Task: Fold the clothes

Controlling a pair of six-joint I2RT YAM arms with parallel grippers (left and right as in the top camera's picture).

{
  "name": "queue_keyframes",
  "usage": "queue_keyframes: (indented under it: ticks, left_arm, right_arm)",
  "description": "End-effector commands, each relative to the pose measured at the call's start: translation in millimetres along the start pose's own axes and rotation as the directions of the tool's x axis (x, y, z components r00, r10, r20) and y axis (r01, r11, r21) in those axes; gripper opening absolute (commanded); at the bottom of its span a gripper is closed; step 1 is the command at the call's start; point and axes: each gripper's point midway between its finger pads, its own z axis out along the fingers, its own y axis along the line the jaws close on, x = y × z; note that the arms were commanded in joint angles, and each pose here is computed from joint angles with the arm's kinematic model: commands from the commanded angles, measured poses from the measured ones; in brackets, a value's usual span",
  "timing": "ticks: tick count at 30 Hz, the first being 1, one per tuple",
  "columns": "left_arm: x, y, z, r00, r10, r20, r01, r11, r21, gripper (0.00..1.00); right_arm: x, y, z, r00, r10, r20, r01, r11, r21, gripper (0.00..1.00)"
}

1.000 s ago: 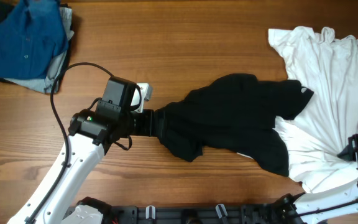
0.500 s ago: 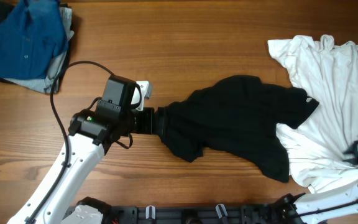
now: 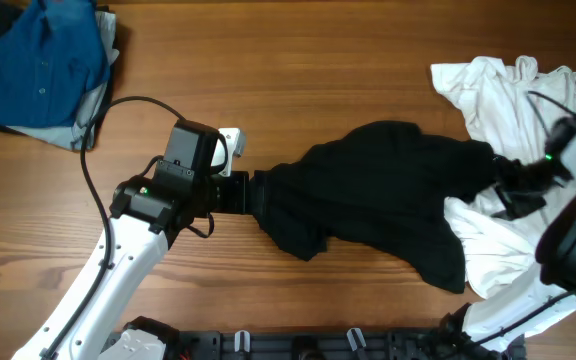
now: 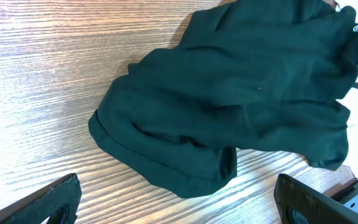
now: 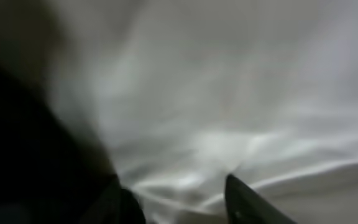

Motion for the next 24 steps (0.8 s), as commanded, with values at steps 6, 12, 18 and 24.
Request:
queue_keyframes:
  ticks: [6,12,18,24]
  left_arm:
    - [4.8,-2.9,-2.0,1.0,-0.005,-0.023,0.005,1.0,0.008,1.0]
    - [4.6,-2.9,-2.0,1.0,-0.004,-0.023,0.004,1.0,0.008,1.0]
    - [3.9,-3.1,-1.9,1.0,-0.004,-0.02,0.004,1.0,0.009,1.0]
    - [4.9,-2.8,-2.0,1.0,-0.005,-0.024,0.005,1.0,0.008,1.0]
  right_arm:
    - [14.2,27.2,3.9,0.995,-0.098,-0.006,0.098,0.995,-0.002,0.66]
    - [16.7,39.7,-0.9,0.969,-0.247,0.004,0.246,0.967,-0.063,0.59]
    - [14.9,79.2,-30.7,0.908,-0.401,0.12,0.418,0.884,-0.208,0.58]
    - [-2.3,103.5,-94.1,0.822,-0.471,0.319,0.544,0.814,-0.201,0.63]
